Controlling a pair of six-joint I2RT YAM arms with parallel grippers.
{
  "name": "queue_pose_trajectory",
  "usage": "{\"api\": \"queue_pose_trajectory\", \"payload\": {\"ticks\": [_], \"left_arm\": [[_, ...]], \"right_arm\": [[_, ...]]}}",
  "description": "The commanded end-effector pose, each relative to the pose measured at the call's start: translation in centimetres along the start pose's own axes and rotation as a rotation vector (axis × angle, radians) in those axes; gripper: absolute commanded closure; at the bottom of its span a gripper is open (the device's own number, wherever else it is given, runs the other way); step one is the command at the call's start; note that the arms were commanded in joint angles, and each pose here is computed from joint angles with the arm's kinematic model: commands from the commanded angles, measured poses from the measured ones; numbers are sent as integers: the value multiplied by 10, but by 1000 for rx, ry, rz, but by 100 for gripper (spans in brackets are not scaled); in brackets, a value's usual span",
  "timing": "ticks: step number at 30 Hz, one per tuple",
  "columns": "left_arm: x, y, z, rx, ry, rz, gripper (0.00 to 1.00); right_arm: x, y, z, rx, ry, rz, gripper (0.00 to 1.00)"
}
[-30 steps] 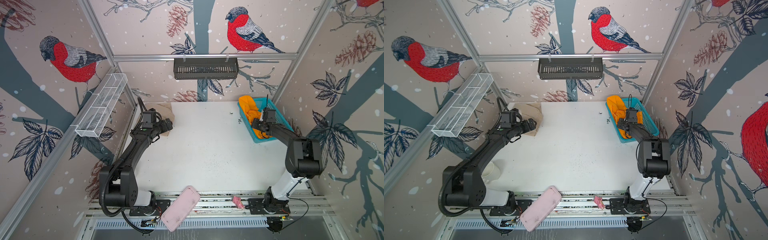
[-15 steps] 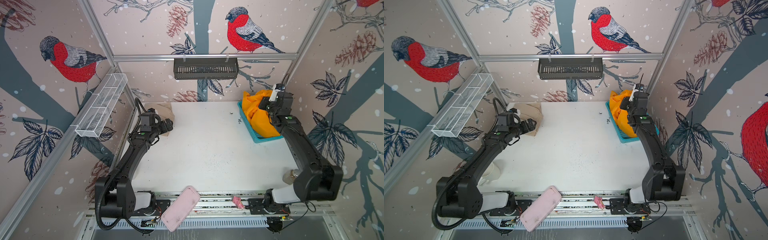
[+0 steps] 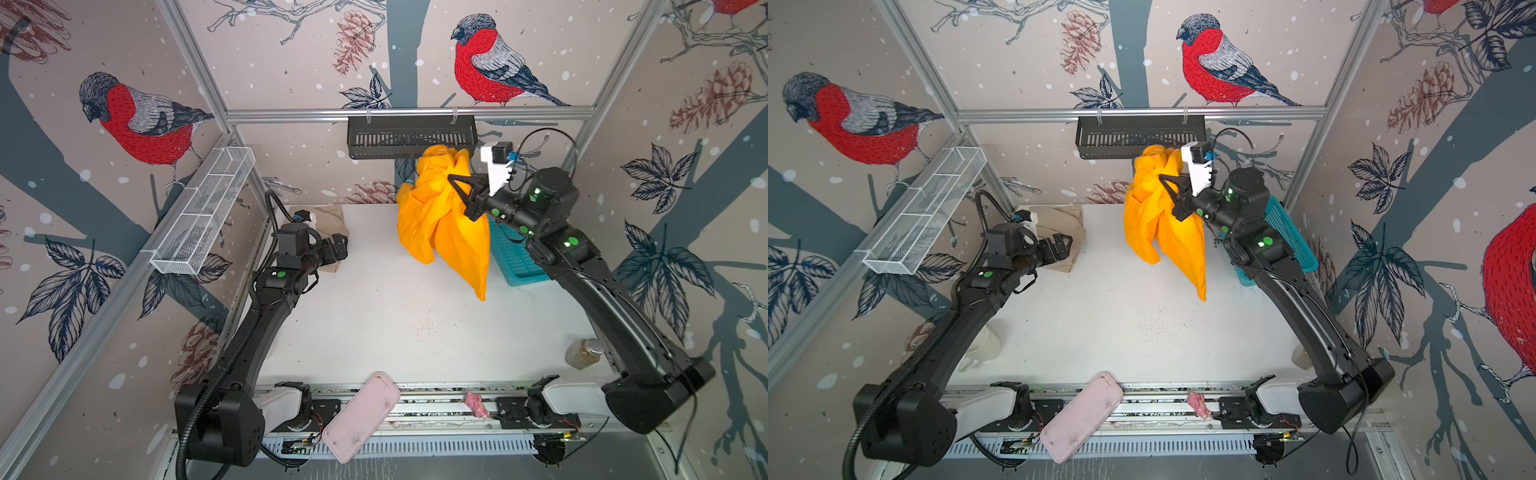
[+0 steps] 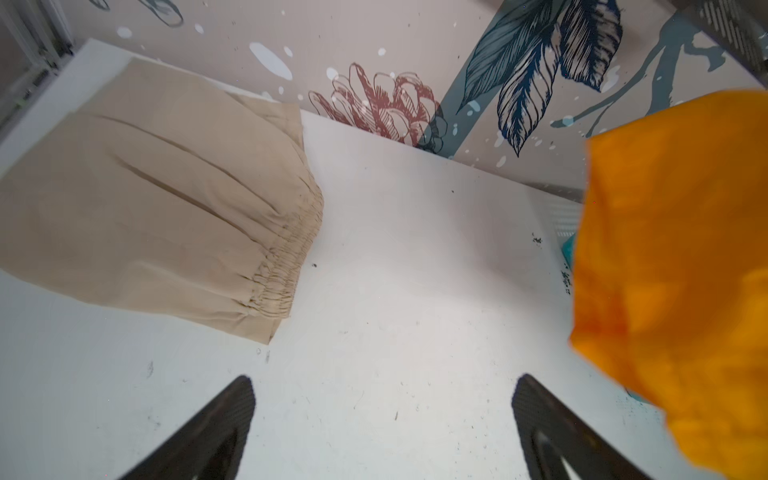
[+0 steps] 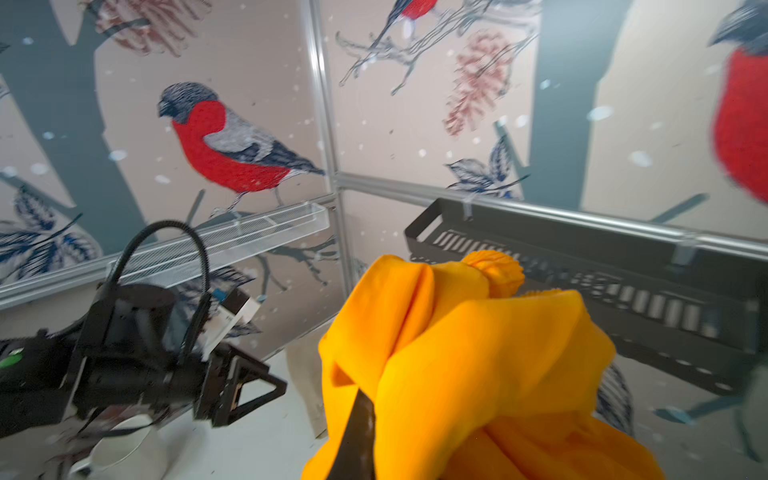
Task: Fold and stack the shorts
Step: 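Lay the orange shorts on the table center with the right gripper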
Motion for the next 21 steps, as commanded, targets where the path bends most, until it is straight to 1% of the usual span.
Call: {"api": "queue_pose_trajectory", "payload": {"ticks": [1, 3, 6, 7, 9, 10, 12, 13, 14, 15, 17, 18, 19, 21], "left_arm": [[9, 13, -6, -15, -25, -54, 3], [14, 20, -7, 1, -21, -81, 3], [16, 18, -5, -3, -27, -66, 3], [16, 15, -7, -7, -36, -45, 3], [7, 13, 7, 10, -4, -4, 3], [1, 10, 13, 17, 6, 28, 3], [-10, 3, 23, 34, 26, 86, 3], [-17, -1, 29, 37, 43, 102, 3], [-23, -5, 36, 31, 62, 115, 3], [-27, -9, 41, 19, 79, 119, 3], [-35, -12, 51, 2, 113, 102, 3], [-36, -10, 54, 6, 122, 86, 3], [-38, -7, 56, 17, 128, 62, 3], [-37, 1, 56, 27, 120, 11, 3]], "right_arm": [[-15, 17, 36, -11, 144, -245, 97], [-23, -7, 69, -54, 219, -188, 96], [-25, -59, 135, -137, 339, -34, 91], [-23, -79, 160, -175, 379, 27, 86], [-20, -111, 206, -242, 467, 127, 78], [-17, -125, 228, -272, 519, 168, 71], [-14, -148, 256, -334, 586, 241, 48], [-13, -156, 262, -350, 600, 280, 39], [-12, -162, 262, -344, 599, 328, 33], [-12, -166, 259, -335, 593, 367, 32], [-9, -176, 242, -283, 552, 524, 24], [-8, -179, 233, -239, 537, 605, 20], [-10, -177, 226, -161, 536, 689, 17], [-22, -163, 218, -29, 545, 741, 14]]}}
Point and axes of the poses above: each gripper's point midway between its finger pads, its own x axis back along the fingers, its own y axis along the line the jaws close on, z = x × y, the point moved 4 cm from there along x, back along the fingers, and after that the axes turned 12 degrees about -x, right-handed, at the moved point
